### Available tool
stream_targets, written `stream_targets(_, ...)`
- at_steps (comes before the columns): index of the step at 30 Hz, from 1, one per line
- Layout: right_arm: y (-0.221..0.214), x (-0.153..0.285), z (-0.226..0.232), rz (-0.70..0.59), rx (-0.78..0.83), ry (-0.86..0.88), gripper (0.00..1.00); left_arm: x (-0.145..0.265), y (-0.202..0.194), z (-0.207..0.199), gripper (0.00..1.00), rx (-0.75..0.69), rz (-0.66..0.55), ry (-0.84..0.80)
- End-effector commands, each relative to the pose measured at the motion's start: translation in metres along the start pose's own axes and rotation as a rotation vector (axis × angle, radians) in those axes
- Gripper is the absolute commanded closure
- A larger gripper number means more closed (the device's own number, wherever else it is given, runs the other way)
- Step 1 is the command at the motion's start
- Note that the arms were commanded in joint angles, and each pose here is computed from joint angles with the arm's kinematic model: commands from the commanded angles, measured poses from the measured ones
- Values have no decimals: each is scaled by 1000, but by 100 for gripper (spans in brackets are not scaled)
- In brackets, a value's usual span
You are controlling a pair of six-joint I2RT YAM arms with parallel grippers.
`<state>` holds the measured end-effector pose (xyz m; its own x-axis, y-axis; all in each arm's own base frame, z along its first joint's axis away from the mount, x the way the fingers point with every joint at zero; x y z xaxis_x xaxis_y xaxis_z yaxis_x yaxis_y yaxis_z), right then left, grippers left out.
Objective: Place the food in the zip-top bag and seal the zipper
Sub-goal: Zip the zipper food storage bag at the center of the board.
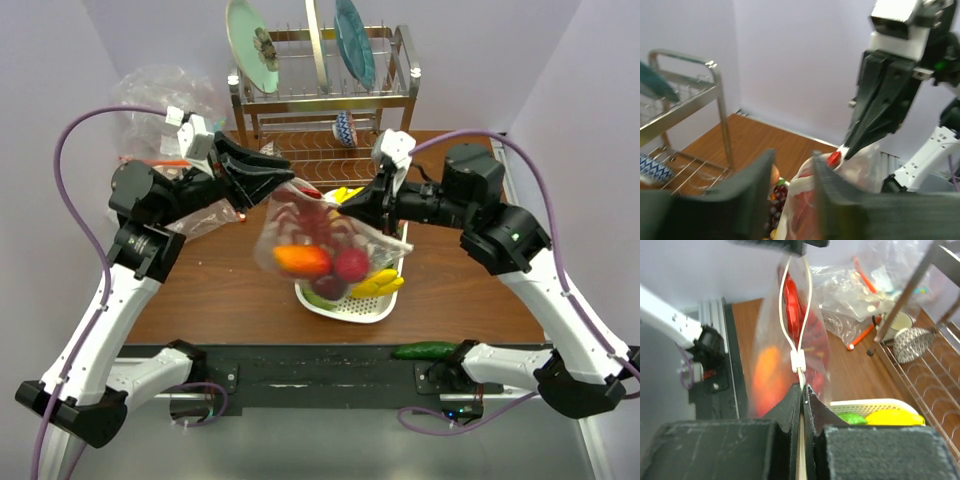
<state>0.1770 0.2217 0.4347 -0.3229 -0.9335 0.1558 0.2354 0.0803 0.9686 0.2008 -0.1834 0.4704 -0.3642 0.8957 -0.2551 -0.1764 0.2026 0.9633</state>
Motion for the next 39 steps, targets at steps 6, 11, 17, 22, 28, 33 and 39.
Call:
stream_targets(6, -8, 19, -22, 66, -162, -309, 100, 6, -36, 18, 22, 84, 45, 119)
stream_targets(11, -33, 8, -27, 99, -189, -286, 100, -2, -57, 14, 6, 78, 58, 65)
stream_targets(17, -37, 0, -25, 117, -209, -236, 100, -16, -46, 15, 0, -50, 136, -8)
stream_targets(22, -31, -3, -25, 92, -209, -231, 100, -25, -58, 18, 0, 95, 198, 25)
stream_targets(28, -28, -6, -27, 75, -218, -233, 100, -30, -83, 24, 0, 191, 231, 157)
stream_targets(33, -27, -8, -26, 80, -223, -220, 100, -40, -89, 23, 0, 266, 193, 205)
stream_targets(39, -26, -8, -24, 78, -219, -209, 100, -51, -98, 26, 0, 304, 189, 240)
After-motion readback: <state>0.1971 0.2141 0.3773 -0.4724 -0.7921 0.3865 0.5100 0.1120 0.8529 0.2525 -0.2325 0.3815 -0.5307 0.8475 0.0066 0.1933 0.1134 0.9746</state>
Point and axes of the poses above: each gripper's point midway between its finger pads, its own x axis back along the fingers, its own z axis along the line the jaws close on, y = z × x, the point moved 6 cm from there along x, back along the fingers, and after that the axes turned 12 degrees about -x, right-handed, at the moved point
